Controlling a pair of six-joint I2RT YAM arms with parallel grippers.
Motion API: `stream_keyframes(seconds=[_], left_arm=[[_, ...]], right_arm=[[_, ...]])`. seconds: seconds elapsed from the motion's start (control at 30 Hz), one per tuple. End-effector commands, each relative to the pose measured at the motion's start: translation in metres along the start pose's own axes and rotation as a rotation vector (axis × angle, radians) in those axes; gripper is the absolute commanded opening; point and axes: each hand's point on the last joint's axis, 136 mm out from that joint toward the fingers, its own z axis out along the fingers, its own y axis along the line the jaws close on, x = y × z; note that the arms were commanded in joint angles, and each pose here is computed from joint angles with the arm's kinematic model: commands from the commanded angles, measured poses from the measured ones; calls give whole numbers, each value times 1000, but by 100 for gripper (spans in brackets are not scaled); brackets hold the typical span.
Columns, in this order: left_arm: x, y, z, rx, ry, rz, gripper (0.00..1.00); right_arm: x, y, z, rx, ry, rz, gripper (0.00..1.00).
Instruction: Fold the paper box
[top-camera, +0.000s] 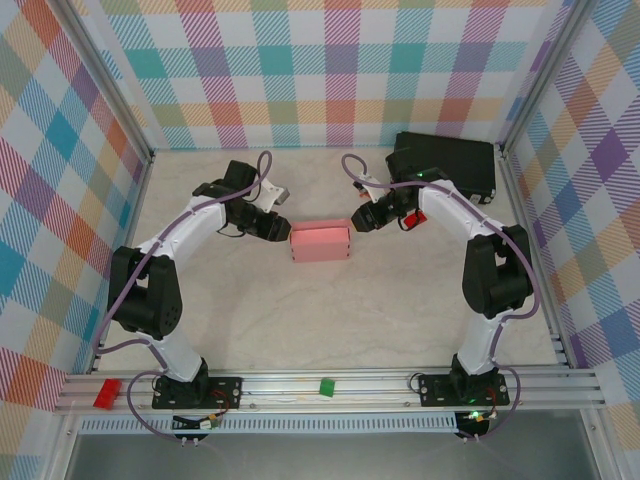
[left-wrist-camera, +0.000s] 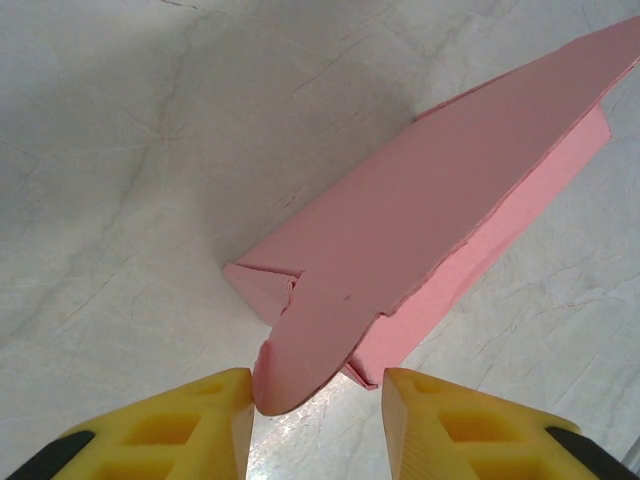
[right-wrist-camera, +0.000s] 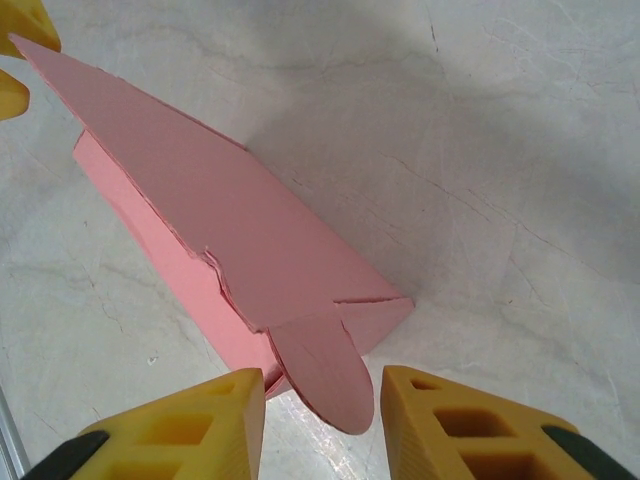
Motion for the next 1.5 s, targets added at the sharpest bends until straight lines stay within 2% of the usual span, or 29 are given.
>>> stream_keyframes(seconds=[0.0,0.2,0.4,0.53,0.67,0.83,1.17,1.47], left_arm=[[-14,-7,-10,10,-42,17,39],[-14,-10,-10,32,-44,2,35],[-14,-12,-10,44,-44,-22,24],[-15,-11,-11,37,-48,-39,21],[-14,-12,-10,37,-49,-65,21],[-13,-10,-12,21,-62,-60,26],[-13,-12,-11,35,-72,-58,32],[-9,-14,-7,44,-55,-60,28]], right_arm=[[-1,5,-2,-16,6,14,36],[0,9,0,-32,7,24,31],[-1,12,2,-36,9,50,26],[-2,14,2,-33,8,67,25],[-2,14,2,-15,6,88,24],[0,10,0,23,4,75,26],[8,7,0,51,24,80,33],[8,11,-2,41,21,81,25]])
